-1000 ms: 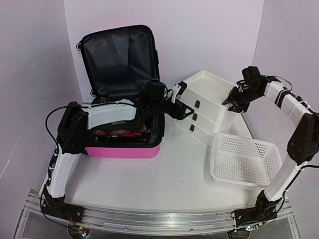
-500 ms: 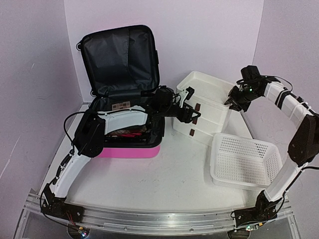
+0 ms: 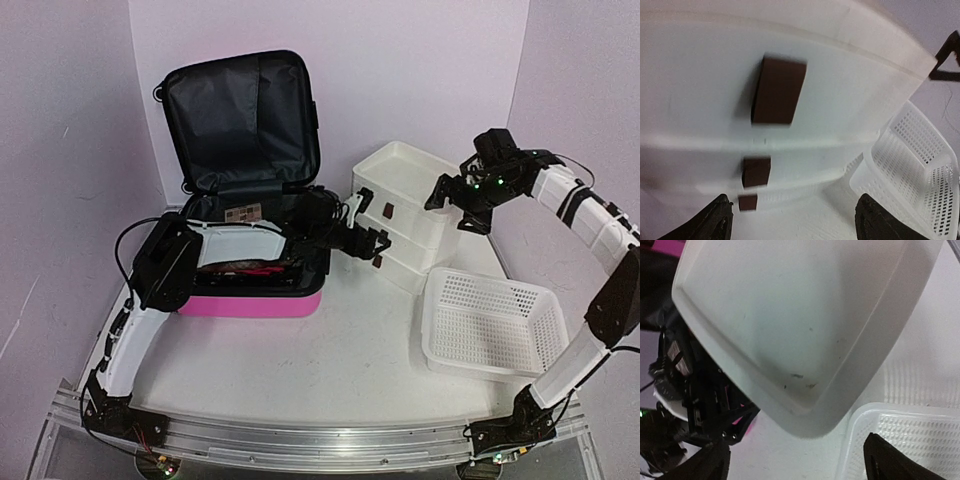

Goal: Open, take out, and arrange the luggage

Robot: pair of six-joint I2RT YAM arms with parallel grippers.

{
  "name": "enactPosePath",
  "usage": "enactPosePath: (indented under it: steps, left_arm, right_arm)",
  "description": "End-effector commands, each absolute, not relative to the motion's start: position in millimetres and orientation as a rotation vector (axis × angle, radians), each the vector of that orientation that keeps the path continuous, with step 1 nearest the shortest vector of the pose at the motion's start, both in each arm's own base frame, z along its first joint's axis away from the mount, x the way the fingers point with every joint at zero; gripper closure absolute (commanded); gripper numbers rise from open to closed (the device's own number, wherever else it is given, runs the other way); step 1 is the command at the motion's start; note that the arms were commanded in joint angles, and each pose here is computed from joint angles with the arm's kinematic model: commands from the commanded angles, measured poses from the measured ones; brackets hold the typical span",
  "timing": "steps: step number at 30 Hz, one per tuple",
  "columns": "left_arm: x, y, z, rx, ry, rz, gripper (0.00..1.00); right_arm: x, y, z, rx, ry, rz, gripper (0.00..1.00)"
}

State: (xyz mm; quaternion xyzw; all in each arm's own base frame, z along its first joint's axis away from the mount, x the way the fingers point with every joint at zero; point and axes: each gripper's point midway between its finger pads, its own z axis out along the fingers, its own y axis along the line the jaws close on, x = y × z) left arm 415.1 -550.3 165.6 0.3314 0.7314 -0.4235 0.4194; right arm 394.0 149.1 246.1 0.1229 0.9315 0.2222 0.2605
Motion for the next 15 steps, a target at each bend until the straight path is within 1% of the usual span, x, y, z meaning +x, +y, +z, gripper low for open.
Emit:
enactPosePath:
  steps: [1, 5, 8, 12, 15]
  left_arm:
    - [384.4, -522.6, 237.7, 0.795, 1.760, -1.111, 0.14]
    - [358.5, -490.9, 255.9, 0.787, 1.774, -1.107, 0.11]
    - [342.7, -473.7, 266.8, 0.764, 1.787, -1.128, 0.10]
    - [328.2, -465.7, 266.9, 0.730, 1.833, -1.198, 0.09]
    - [324.0, -466.6, 261.4, 0.710, 1.869, -1.243, 0.09]
  right_arm:
    - [352.0, 122.9, 277.3, 0.052, 2.524, 0.417, 0.02]
    - [311.8, 98.6, 240.4, 0.018, 2.656, 0.244, 0.02]
    - [280.7, 107.7, 201.9, -0.039, 2.768, 0.248, 0.02]
    - [264.7, 137.1, 164.4, -0.146, 2.831, 0.242, 0.02]
    - [262.4, 147.1, 136.0, -0.234, 2.892, 0.097, 0.02]
